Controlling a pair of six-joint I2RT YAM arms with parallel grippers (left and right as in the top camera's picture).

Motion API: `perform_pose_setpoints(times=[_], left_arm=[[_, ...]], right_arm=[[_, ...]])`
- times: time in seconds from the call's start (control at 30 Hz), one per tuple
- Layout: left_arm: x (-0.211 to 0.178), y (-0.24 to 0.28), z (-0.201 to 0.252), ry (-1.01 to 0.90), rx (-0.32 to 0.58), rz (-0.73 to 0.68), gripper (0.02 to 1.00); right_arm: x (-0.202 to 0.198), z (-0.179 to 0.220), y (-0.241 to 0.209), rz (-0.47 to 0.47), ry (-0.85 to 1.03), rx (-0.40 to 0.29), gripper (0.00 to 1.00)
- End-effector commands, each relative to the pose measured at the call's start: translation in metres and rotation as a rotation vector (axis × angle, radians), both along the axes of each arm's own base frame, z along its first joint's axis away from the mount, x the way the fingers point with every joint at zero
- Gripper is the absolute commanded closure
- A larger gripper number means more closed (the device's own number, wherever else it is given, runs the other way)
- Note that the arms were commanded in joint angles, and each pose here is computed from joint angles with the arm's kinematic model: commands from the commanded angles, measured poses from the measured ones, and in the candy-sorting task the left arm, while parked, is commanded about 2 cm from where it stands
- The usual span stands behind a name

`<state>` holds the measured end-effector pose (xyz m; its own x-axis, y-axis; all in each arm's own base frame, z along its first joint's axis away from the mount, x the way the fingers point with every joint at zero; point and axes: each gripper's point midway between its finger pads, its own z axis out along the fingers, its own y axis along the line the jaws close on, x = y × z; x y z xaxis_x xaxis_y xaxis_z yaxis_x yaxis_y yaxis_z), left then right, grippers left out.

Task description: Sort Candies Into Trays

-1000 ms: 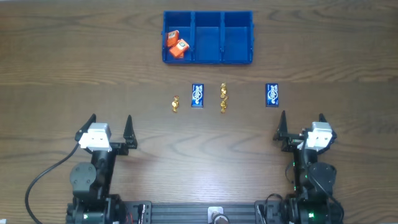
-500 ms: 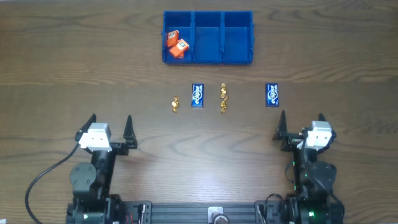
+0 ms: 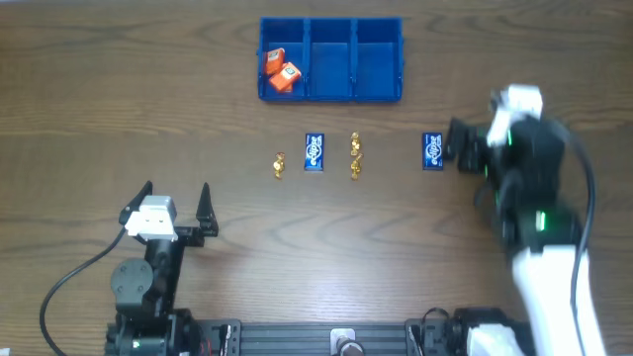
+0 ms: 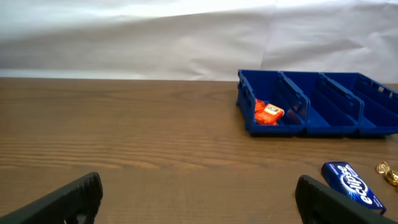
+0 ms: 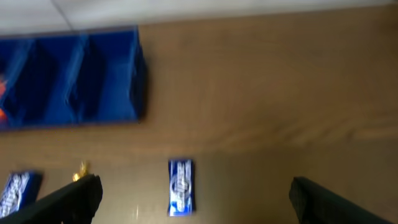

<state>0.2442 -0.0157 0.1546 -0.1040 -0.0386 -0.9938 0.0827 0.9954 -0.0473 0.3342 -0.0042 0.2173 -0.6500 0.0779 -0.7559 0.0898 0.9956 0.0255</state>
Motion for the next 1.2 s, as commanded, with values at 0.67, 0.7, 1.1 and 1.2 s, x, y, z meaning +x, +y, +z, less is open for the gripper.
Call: perform_pose_setpoints(times=[0.67, 0.7, 1.1, 1.2], left_arm=[[-0.001, -0.003, -0.016, 0.048, 0.0, -0.017, 0.02], [-0.001, -0.003, -0.016, 0.048, 0.0, -0.017, 0.02], [-0.001, -0.003, -0.016, 0.048, 0.0, -0.017, 0.02], [-0.001, -0.003, -0.016, 0.048, 0.0, -0.017, 0.02]], right_arm=[[0.025, -0.185, 0.026, 0.012, 0.824, 0.058, 0.003], [0.026, -0.189, 0.026, 0.011, 0.829, 0.058, 0.005], [0.034, -0.211, 0.018, -0.008, 0.835, 0.005, 0.073], [0.034, -0.211, 0.018, -0.005, 0.835, 0.004, 0.163]])
